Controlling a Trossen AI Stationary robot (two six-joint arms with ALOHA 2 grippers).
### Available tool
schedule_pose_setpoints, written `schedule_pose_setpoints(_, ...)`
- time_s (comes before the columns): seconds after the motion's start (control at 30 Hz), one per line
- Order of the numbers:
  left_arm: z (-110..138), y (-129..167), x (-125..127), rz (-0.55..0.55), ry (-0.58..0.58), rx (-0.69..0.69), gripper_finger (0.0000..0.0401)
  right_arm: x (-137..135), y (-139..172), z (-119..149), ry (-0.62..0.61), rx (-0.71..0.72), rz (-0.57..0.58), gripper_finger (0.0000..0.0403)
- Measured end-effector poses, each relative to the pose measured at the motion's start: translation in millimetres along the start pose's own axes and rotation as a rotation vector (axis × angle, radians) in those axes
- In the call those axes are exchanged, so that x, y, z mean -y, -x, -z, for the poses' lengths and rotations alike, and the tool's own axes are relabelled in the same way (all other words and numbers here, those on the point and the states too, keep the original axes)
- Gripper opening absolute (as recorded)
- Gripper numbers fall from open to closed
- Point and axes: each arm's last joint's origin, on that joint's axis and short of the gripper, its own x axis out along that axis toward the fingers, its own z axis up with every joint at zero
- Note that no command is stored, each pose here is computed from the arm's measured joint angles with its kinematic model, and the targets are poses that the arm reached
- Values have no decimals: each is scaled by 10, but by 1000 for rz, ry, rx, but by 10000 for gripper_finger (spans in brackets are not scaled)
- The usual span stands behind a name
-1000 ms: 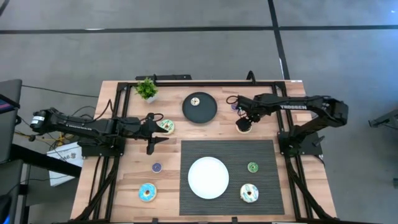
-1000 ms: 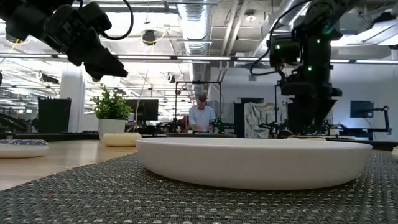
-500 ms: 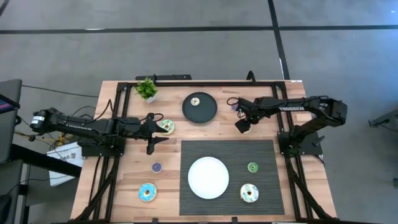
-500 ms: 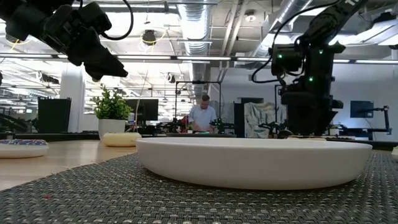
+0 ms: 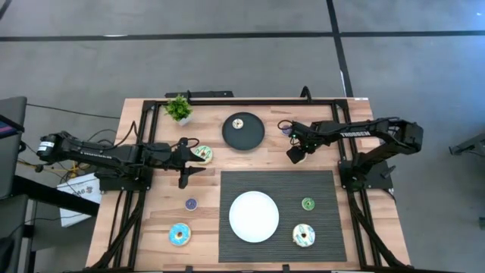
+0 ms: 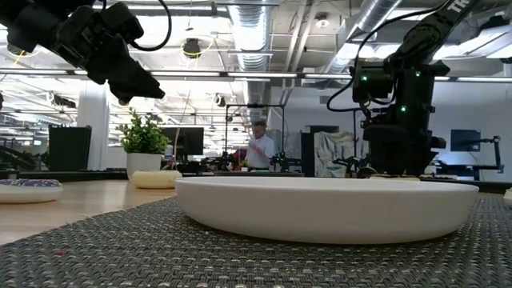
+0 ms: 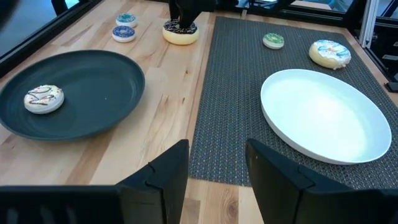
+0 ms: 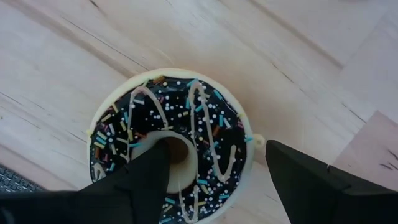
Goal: Pick & Place donuts
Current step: Put the large black donut on the white plate
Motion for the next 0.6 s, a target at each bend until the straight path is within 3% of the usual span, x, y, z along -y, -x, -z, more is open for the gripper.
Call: schedule_pose_setpoints(0.6,-1,0,-1,-5,-9,1,153,-12,0,-2,1,-5,-26,188)
